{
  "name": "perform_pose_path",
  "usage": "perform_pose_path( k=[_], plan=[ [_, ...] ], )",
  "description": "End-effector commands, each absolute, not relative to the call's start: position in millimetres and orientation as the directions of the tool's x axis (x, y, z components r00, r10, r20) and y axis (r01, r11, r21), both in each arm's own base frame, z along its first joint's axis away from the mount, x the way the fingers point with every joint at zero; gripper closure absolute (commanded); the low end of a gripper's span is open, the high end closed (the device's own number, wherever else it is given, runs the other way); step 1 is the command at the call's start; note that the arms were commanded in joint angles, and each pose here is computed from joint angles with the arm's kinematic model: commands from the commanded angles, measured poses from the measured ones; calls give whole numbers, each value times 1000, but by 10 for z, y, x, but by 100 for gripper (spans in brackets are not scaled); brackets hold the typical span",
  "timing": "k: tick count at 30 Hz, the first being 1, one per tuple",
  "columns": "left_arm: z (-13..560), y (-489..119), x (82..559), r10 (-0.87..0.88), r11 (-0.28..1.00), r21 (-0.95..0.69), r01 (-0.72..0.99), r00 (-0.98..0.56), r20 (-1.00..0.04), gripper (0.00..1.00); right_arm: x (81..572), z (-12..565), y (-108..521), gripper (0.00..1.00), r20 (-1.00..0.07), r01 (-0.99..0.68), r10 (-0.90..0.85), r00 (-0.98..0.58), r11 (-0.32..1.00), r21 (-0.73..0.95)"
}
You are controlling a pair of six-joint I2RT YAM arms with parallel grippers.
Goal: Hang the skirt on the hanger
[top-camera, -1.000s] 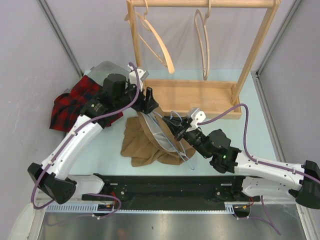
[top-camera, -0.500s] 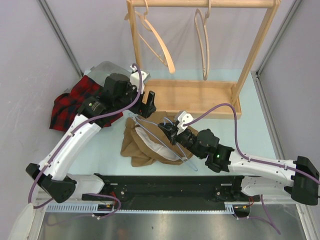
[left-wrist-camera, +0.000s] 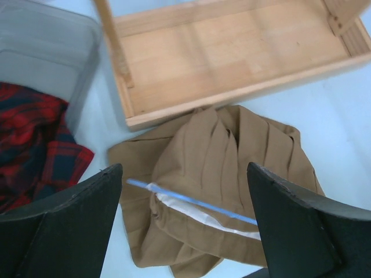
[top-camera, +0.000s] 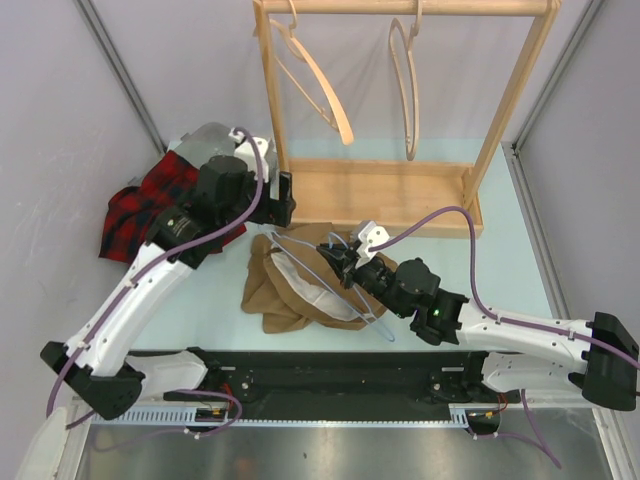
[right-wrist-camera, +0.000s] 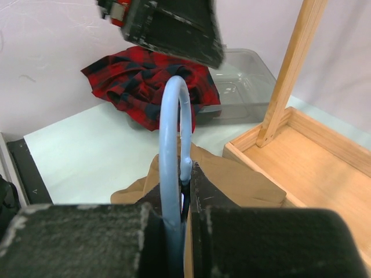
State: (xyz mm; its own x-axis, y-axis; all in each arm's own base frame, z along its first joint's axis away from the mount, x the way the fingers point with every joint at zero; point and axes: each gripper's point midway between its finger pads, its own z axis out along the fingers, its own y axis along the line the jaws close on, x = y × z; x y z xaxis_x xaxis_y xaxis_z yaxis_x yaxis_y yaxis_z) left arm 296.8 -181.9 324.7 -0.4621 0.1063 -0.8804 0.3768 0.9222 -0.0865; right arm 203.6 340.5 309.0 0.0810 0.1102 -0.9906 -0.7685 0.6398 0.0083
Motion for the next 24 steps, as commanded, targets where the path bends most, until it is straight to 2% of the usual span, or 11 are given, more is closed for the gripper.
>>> perform_pose_path(
  k=[1,2,3,4,6,12,16,24],
  plan=[
    [3442,-1512,2931,-72,966,-160,202,-386,-920,11,2087,3518,3280,100,-965,-735,223,141,677,49],
    [3258,-1480,2906,-89,969,-174,176,-408,-909,13,2098,3522,3265,100,-966,-729,219,139,682,49],
    [3351,-1380,2856,-143,968,-206,145,-356,-923,14,2117,3531,3248,100,-966,-723,217,140,689,50],
    [3123,-1324,2831,-146,973,-202,111,-380,-914,18,2130,3570,3234,100,-965,-719,221,143,693,53],
    [3128,-1192,2771,-236,962,-267,53,-327,-915,21,2139,3580,3218,100,-966,-715,217,137,697,55],
    [2556,-1043,2712,-295,954,-295,-58,-374,-879,28,2159,3655,3194,100,-965,-712,237,114,697,87],
    [2343,-1052,2728,-307,949,-310,-56,-386,-870,26,2152,3644,3210,100,-966,-719,240,99,688,98],
    [2369,-962,2893,-384,920,-389,-42,-283,-879,17,2098,3647,3230,100,-963,-742,262,60,658,132]
  ],
)
